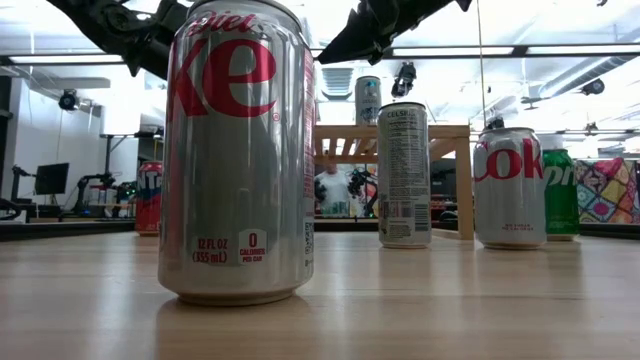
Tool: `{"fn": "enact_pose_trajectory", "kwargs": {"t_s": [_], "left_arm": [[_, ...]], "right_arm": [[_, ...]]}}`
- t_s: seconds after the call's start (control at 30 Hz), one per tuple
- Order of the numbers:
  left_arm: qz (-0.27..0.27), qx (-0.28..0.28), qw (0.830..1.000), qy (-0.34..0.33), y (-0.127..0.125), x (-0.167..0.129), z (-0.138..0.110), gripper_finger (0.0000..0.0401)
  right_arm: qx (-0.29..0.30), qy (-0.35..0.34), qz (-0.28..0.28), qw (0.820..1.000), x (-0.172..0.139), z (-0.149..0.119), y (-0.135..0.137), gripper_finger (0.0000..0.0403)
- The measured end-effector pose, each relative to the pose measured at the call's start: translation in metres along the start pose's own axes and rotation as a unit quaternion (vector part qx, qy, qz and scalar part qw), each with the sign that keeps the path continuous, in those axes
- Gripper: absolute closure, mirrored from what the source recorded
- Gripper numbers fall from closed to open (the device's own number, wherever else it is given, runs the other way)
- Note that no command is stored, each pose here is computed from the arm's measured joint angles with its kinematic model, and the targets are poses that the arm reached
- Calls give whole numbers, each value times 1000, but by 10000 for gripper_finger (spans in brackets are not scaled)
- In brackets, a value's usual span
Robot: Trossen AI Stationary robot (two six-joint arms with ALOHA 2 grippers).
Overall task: Place canned beverage on shelf
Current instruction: Put the middle left green soda can on the shelf
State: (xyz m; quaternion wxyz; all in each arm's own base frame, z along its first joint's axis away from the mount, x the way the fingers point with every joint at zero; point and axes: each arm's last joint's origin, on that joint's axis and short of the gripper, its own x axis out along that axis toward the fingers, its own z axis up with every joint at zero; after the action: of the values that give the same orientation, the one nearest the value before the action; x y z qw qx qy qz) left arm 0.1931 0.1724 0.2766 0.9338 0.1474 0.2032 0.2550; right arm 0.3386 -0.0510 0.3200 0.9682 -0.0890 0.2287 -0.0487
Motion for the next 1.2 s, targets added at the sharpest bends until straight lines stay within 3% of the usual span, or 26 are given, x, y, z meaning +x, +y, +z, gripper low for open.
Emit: {"fn": "enact_pose_trajectory", "kwargs": {"t_s": [0.27,0.57,1.2], "left_arm": [[-3,-10,1000,6,-1,0,-1,401],[-55,-32,998,3,-5,-1,-3,401],[-10,-22,1000,-8,0,0,1,401]], "right_arm": [[0,0,0,1000,0,0,0,394],[-1,0,0,1000,0,0,0,394],[-3,3,1,1000,0,-2,1,394]]}}
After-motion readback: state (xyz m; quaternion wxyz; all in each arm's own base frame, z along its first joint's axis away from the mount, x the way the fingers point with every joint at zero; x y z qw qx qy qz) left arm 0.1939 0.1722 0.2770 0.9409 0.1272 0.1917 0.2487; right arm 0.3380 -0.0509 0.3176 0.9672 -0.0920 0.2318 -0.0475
